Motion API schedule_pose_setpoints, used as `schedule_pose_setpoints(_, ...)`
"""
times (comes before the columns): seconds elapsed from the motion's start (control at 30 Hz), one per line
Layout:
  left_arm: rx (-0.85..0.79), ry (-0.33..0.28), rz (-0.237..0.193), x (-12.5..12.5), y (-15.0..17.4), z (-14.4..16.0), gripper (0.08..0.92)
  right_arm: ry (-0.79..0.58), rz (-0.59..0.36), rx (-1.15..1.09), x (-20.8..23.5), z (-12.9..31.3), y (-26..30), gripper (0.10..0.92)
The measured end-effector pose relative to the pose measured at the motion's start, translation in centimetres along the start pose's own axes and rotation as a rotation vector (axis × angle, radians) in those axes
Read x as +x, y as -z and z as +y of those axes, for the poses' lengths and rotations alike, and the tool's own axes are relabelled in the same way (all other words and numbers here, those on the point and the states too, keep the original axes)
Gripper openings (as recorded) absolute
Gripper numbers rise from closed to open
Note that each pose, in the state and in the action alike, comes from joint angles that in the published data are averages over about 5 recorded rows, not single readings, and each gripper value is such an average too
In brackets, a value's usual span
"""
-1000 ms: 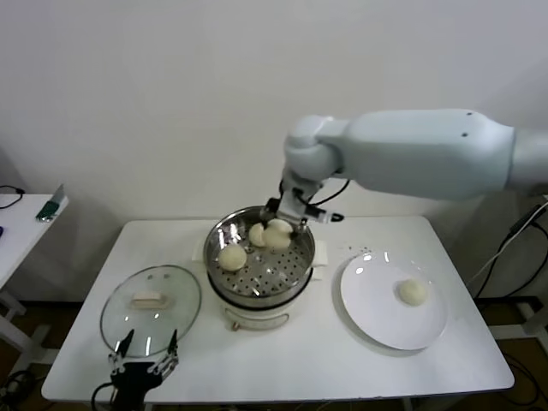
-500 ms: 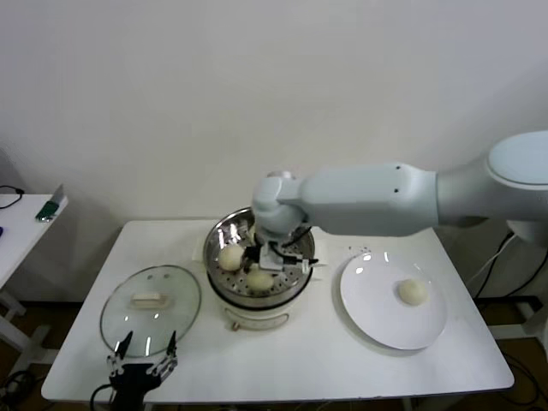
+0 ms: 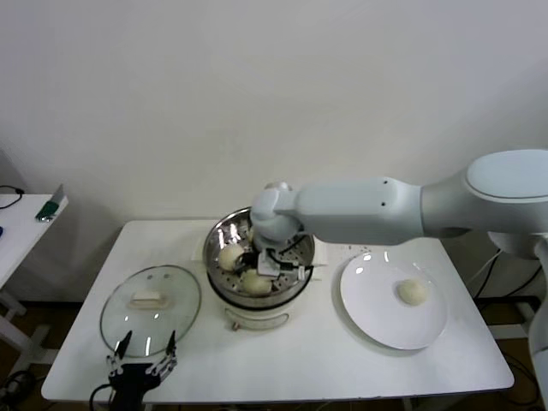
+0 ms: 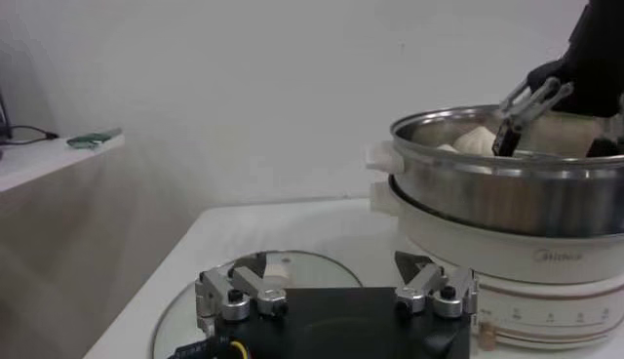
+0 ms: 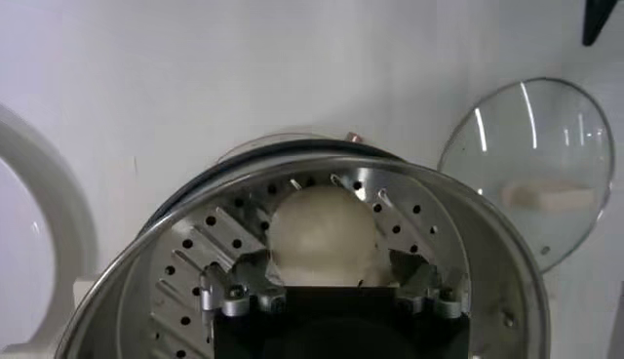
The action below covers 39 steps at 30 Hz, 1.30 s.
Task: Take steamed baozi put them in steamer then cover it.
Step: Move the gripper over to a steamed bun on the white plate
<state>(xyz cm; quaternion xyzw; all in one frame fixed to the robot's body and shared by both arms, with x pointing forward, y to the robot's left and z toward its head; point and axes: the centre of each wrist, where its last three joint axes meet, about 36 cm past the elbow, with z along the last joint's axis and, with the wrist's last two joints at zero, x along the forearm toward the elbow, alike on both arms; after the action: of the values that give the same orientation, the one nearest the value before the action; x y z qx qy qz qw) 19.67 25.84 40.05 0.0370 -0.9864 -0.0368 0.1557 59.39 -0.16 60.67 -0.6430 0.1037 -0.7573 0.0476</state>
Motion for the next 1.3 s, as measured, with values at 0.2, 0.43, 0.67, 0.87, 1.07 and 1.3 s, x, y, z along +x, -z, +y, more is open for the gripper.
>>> schedule_pose_setpoints(0.2, -0.004, 0.000, -0.002, -0.1, 0.0, 0.0, 0.823, 0.030, 0.019, -0.152, 4.9, 2.7, -3.5, 0.823)
schedule_pose_setpoints(0.43, -0.008, -0.003, -0.007, -0.2, 0.1, 0.1, 0.823, 0.080, 0.064, -0.541, 11.2, 12.0, -8.5, 0.823)
schedule_pose_setpoints(0.67, -0.004, -0.008, -0.011, -0.4, 0.3, 0.1, 0.823, 0.109, 0.109, -0.978, 12.4, 25.4, -10.2, 0.823)
schedule_pose_setpoints(0.87, 0.002, -0.008, -0.009, -0.5, 0.4, -0.1, 0.823, 0.134, 0.102, -1.234, 9.0, 34.1, -8.9, 0.823)
schedule_pose_setpoints(1.07, 0.005, -0.003, -0.005, -0.5, 0.3, -0.1, 0.823, 0.158, 0.095, -1.360, 5.0, 38.6, -7.4, 0.823)
schedule_pose_setpoints(1.3, 0.009, 0.002, 0.004, -0.2, 0.1, -0.2, 0.823, 0.189, 0.099, -1.432, 1.1, 41.6, -6.7, 0.823)
